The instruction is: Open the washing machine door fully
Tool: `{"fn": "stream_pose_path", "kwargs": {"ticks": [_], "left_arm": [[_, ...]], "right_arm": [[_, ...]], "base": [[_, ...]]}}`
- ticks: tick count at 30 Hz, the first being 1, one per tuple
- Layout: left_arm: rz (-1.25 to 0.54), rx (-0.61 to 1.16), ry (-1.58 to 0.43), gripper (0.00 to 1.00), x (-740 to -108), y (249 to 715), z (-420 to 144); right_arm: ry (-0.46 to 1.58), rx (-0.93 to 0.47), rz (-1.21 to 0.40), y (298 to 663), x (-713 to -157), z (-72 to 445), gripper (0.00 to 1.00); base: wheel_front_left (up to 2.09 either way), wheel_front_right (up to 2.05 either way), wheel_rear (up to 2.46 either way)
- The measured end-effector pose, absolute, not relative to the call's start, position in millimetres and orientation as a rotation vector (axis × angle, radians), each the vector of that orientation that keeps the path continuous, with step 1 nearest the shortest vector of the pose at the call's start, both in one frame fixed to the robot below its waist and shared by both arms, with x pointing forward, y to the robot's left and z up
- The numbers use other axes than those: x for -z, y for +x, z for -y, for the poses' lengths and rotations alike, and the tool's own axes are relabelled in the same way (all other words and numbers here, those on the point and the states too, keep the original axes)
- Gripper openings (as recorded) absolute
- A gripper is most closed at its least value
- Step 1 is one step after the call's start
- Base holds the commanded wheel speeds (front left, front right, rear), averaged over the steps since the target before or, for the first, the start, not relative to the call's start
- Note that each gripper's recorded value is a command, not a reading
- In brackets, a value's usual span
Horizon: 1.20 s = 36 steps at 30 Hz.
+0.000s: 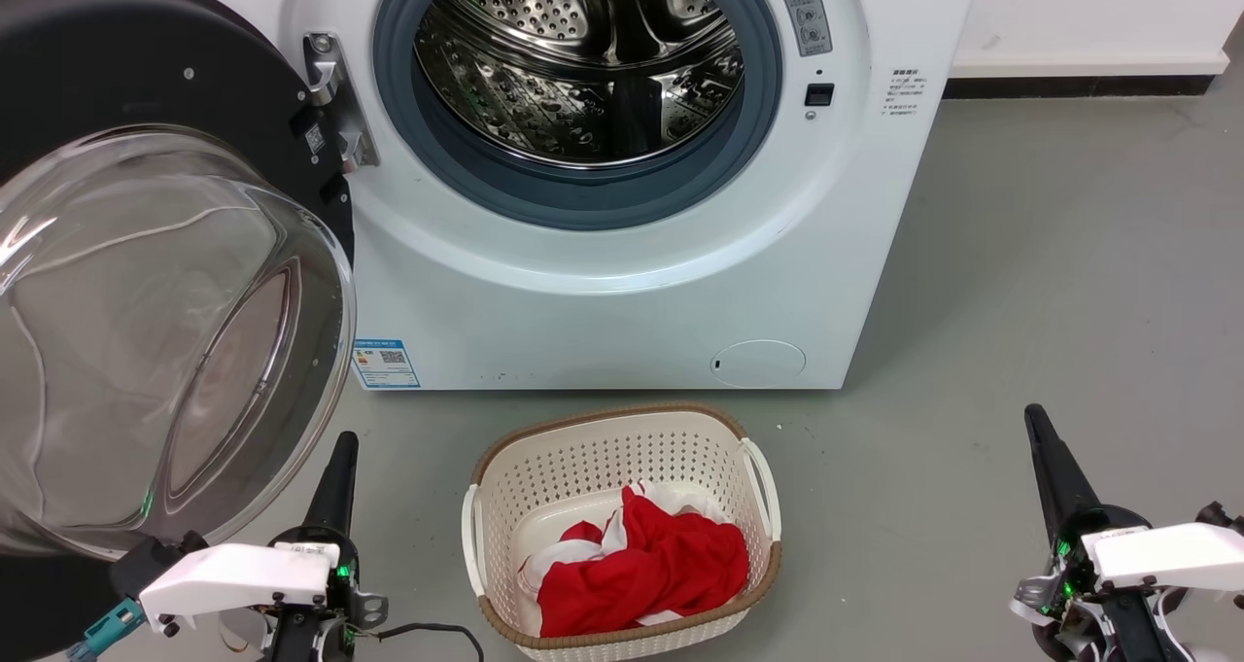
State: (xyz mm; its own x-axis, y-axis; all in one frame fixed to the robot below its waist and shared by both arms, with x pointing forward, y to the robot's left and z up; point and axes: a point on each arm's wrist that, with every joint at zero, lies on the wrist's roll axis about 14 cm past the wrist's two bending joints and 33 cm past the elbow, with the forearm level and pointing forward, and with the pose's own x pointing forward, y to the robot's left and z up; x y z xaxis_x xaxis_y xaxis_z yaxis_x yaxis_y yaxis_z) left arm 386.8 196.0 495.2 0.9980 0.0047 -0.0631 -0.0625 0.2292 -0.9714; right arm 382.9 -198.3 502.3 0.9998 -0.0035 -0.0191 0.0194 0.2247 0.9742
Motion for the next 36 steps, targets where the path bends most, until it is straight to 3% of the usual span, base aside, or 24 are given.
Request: {"fn": "stream_pose_path", "kwargs": {"ticks": [36], "left_arm": [[-0.008, -0.007, -1.574, 0.0, -504.4, 387.9, -200.1]], "right_arm": [[1.571, 0.008, -0.009, 387.3, -504.1, 200.5, 0.0]], "base": [[0.0, 0.0, 0.0]]}}
